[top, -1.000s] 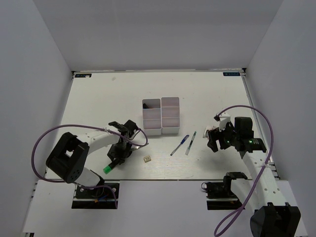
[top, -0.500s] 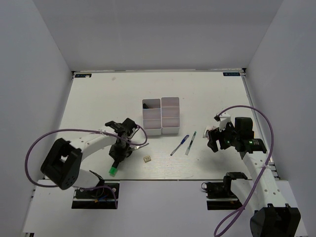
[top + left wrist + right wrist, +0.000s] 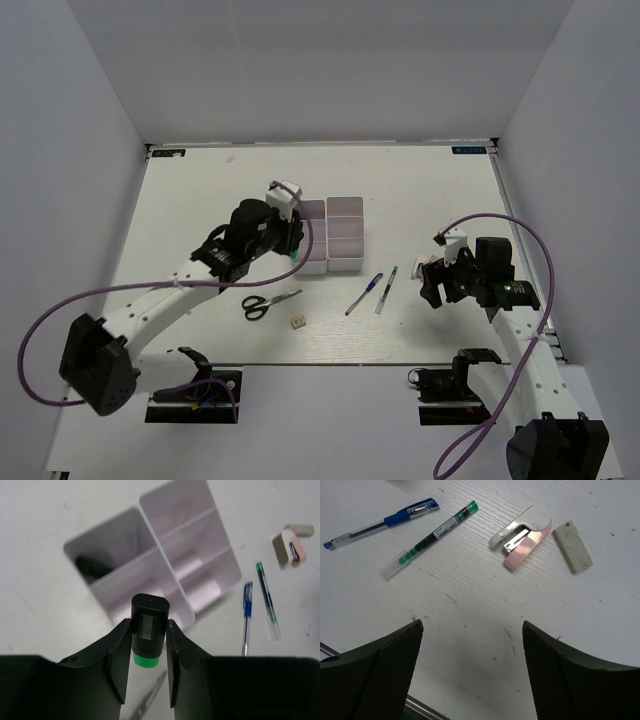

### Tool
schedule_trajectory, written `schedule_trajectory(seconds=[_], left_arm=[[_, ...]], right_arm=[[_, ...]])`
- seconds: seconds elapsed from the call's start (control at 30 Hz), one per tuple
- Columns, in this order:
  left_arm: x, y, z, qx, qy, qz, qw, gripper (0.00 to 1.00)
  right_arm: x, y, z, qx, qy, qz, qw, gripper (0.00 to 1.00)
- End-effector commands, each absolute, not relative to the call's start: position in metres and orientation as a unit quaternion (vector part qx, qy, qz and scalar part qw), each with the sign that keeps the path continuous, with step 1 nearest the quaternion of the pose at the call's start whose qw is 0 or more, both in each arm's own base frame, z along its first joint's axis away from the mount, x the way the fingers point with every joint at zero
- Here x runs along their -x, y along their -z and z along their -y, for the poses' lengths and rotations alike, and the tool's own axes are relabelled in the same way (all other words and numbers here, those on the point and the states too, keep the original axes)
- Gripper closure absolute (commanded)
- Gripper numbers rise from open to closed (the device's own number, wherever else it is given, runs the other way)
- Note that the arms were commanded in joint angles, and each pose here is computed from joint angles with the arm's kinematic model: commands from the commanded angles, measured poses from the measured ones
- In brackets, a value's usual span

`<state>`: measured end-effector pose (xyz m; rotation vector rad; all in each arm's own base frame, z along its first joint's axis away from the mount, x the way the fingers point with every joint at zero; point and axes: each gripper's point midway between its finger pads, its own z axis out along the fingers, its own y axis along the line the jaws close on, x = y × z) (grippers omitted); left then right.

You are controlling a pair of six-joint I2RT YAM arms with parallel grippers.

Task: Sort the stationery into containers
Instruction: Place the pen at the center of the board.

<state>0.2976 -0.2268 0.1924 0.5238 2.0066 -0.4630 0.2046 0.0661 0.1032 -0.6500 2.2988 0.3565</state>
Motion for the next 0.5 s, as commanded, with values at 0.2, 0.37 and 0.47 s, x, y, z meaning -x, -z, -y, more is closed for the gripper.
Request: schedule_trajectory(seconds=[0.2,0.37,0.47], left_arm=[[-0.390,-0.305,0.271,-0.198,0.176,-0.680,0.684,1.00],[-0.411,-0.287,0.275,-0.196,0.146,-0.691,0.680,1.00],[-0.416,-0.270,0.276,-0.191,0.143,-0.703,0.670,1.00]], right_arm=[[-0.210,-0.111,-0.067,0.255,-0.139,-0.885,0.364,0.18],[-0.210,-0.110,-0.067,0.257,-0.138,-0.885,0.363,0.18],[-0.210,-0.110,-0.067,0.258,-0.138,-0.885,0.363,0.18]])
